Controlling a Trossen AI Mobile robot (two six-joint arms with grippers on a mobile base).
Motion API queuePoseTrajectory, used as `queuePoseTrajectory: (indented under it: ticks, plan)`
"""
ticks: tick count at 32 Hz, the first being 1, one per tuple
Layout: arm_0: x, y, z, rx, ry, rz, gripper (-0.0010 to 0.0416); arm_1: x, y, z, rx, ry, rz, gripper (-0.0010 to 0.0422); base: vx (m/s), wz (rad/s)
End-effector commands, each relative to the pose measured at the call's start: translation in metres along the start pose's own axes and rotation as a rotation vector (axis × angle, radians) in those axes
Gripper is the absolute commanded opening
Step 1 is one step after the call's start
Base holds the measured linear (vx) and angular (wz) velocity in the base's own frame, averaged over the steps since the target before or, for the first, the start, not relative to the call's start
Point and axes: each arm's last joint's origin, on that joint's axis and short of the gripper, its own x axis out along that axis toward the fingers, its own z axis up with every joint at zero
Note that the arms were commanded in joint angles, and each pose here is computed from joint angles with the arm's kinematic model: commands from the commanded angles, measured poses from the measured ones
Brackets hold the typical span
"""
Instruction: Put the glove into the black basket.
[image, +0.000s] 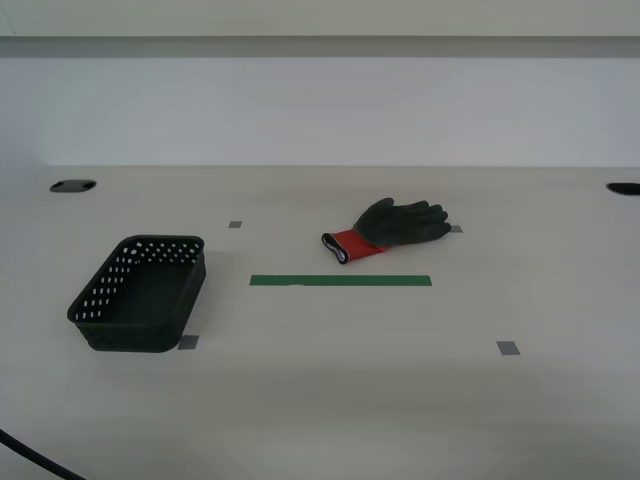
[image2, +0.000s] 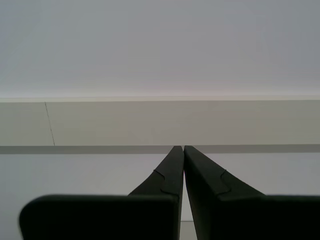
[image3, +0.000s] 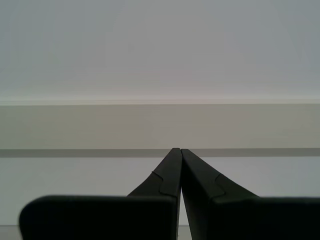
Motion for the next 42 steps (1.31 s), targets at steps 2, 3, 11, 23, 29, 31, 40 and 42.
queuePoseTrajectory:
  ticks: [2,3,11,23,29,31,40,42]
  plan:
    - [0.0,0.0,0.001,0.0,-0.003,0.001,0.0001,0.0,0.0,0.001,0.001,-0.006,0.002,0.0,0.0,0.0]
    - [0.0,0.0,0.001,0.0,-0.003,0.001,0.0001,0.0,0.0,0.001,0.001,-0.006,0.002,0.0,0.0,0.0]
    - [0.0,0.0,0.001,0.0,-0.003,0.001,0.0001,0.0,0.0,0.001,0.001,-0.006,0.002,0.0,0.0,0.0]
    - [0.0,0.0,0.001,0.0,-0.004,0.001,0.0001,0.0,0.0,0.001,0.031,-0.008,0.002,0.0,0.0,0.0]
    - [0.0,0.0,0.001,0.0,-0.003,0.001,0.0001,0.0,0.0,0.002,0.03,-0.012,0.002,0.0,0.0,0.0]
    - [0.0,0.0,0.001,0.0,-0.003,0.001,0.0001,0.0,0.0,0.001,0.006,-0.01,-0.011,0.0,0.0,0.0]
    - [0.0,0.0,0.001,0.0,-0.003,0.001,0.0001,0.019,-0.035,0.027,-0.03,0.067,-0.238,0.0,0.0,0.0]
    - [0.0,0.0,0.001,0.0,-0.003,0.001,0.0001,0.026,-0.049,0.031,0.007,0.085,-0.289,0.0,0.0,0.0]
